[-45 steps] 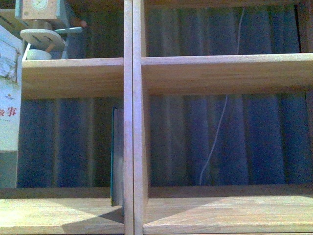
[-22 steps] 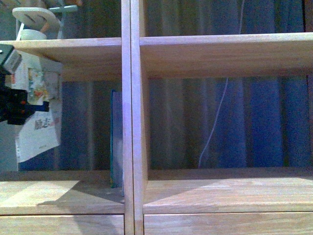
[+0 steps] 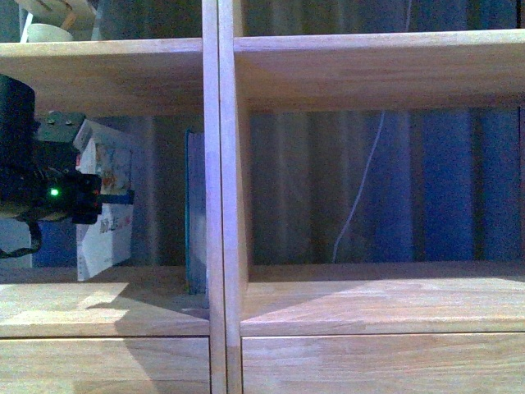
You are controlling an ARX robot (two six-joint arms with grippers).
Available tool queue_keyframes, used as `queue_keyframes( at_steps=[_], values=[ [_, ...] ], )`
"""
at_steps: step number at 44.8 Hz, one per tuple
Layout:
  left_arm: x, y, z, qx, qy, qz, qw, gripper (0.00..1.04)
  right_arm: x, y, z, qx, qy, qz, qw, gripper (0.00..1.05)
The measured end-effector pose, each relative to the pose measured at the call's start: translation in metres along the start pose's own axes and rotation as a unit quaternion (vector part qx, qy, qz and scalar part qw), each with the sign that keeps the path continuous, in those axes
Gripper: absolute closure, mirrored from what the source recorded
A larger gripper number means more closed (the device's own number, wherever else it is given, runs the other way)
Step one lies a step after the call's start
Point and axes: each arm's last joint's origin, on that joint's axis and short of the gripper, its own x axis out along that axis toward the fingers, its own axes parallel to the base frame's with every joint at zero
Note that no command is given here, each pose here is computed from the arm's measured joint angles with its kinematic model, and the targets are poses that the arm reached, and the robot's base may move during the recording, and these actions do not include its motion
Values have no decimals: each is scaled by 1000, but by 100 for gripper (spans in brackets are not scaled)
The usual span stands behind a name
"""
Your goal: Organize books on shelf
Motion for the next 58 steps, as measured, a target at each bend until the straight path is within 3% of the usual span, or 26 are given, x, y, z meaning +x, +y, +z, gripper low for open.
queue_keyframes(
  at_steps=[10, 18, 35, 58],
  values=[
    [17, -25, -5, 3, 11, -17, 1000, 98, -6, 0, -7, 0, 0, 0, 1000, 102],
    [34, -29, -22, 5, 38, -10, 999, 98, -11, 0, -11, 0, -1, 0, 1000, 102],
    [35, -45, -23, 23, 37, -30, 999, 98, -17, 0, -14, 0, -10, 0, 1000, 102],
    [10, -54, -38, 31, 31, -62, 997, 23, -30, 0, -17, -1, -7, 0, 1000, 102]
  ],
)
